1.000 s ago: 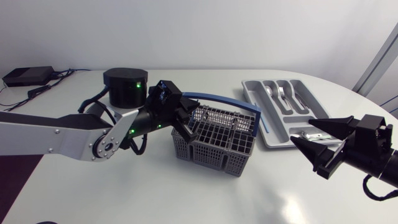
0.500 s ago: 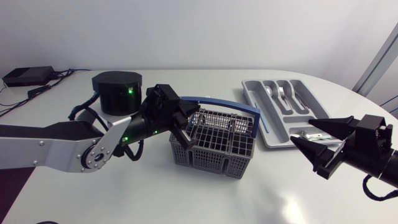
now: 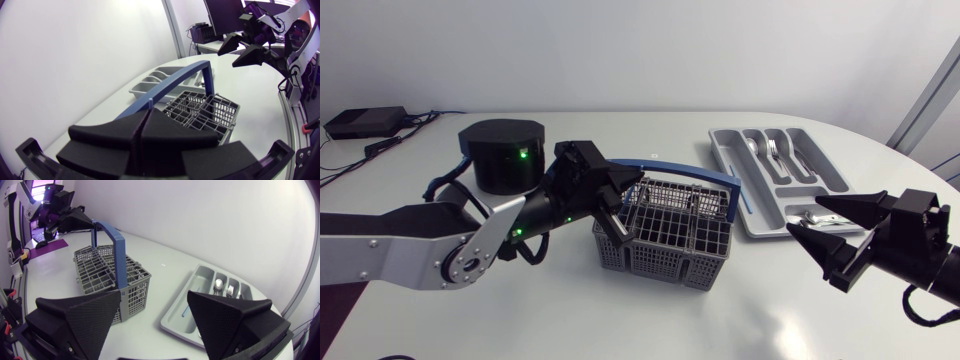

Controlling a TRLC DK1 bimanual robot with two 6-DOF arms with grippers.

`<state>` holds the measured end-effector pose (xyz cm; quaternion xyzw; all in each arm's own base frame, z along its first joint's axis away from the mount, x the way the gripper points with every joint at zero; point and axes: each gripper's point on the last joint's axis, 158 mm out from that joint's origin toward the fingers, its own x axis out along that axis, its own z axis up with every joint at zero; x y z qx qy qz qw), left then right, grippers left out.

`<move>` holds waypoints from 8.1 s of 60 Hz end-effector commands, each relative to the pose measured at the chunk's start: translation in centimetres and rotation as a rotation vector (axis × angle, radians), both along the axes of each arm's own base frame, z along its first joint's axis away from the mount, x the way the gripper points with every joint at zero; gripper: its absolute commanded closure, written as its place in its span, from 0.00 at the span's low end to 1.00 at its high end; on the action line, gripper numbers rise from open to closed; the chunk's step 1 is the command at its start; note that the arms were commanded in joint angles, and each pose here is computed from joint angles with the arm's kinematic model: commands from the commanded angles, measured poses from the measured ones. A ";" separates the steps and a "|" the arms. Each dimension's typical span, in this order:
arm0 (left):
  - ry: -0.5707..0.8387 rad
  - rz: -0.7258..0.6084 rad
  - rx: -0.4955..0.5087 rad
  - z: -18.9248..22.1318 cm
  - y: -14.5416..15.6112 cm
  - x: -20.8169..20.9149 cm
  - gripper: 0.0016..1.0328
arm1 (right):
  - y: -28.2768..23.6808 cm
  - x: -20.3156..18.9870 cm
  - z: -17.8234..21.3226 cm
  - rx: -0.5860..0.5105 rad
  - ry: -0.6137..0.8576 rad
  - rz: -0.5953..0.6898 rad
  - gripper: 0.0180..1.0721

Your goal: Unload the cutlery basket into the drawer organizer.

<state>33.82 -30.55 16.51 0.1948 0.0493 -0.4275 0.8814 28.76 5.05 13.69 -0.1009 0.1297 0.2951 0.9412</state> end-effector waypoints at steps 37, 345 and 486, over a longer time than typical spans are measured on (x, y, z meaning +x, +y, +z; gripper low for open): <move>-0.162 -0.009 -0.033 4.8 -0.2 -1.1 0.88 | 0.0 -0.3 -0.6 -0.011 0.002 0.005 0.09; -0.182 0.036 -0.204 10.8 0.7 -4.8 0.84 | 21.9 -6.3 2.4 0.206 0.349 0.643 0.09; -0.233 0.088 -0.198 13.5 3.2 -5.8 0.84 | 8.1 9.8 -6.0 -0.171 0.452 -0.052 0.90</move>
